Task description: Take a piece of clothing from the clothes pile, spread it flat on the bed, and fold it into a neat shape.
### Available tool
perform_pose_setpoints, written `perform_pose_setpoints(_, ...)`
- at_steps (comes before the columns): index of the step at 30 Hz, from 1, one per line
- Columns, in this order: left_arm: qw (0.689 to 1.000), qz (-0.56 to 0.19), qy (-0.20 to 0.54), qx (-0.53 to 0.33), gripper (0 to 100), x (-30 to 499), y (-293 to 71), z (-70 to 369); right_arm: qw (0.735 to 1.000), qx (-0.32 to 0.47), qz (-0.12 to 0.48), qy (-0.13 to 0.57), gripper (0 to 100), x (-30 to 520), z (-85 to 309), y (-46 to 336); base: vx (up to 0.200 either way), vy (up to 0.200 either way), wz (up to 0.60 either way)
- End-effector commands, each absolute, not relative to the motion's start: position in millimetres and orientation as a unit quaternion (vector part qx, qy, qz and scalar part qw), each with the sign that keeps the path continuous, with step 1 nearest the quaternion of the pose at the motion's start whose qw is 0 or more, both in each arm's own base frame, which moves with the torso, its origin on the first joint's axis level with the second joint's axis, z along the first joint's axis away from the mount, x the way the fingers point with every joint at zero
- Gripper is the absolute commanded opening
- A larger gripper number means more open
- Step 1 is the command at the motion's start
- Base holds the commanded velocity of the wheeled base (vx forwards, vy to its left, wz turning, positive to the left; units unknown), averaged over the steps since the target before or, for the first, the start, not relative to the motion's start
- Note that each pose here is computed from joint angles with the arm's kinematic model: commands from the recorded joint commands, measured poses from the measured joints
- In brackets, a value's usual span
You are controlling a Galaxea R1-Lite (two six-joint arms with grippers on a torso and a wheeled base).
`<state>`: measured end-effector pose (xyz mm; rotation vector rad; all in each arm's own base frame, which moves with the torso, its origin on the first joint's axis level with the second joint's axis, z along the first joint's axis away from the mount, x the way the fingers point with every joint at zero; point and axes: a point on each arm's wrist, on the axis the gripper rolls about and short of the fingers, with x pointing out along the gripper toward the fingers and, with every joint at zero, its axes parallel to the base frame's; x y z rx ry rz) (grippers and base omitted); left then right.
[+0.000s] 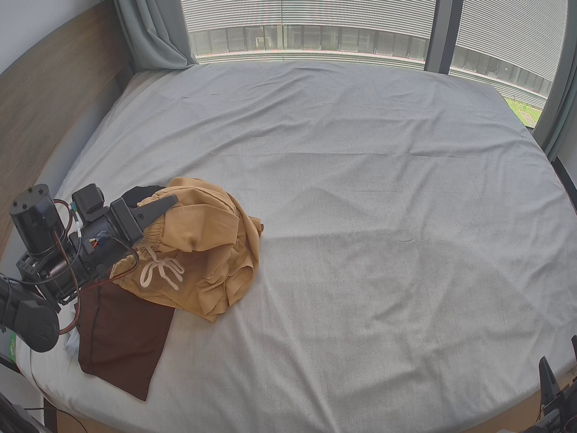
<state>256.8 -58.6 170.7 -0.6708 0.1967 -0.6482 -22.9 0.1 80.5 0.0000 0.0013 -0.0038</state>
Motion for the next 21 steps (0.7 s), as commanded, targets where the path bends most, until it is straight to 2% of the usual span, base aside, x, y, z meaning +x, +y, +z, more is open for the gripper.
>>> perform_pose_setpoints(1, 0.885, -0.325, 0.079, -0.323, 0, 246.1, -67.3, 181.0, 1.000, -0.001, -0.002, 0.005, 100, -22.3, 75.8, 0.1, 0.000, 0.000, 0.00)
perform_pose_setpoints(10, 0.881, -0.335, 0.070, -0.325, 0, 238.5, -79.2, 187.0, 1.000, -0.001, -0.002, 0.005, 100, -22.2, 76.0, 0.1, 0.000, 0.000, 0.00)
perform_pose_setpoints(21, 0.860, -0.320, 0.031, -0.397, 0, 227.7, -121.0, 206.3, 1.000, 0.000, -0.002, 0.005, 100, -22.3, 75.8, 0.1, 0.000, 0.000, 0.00)
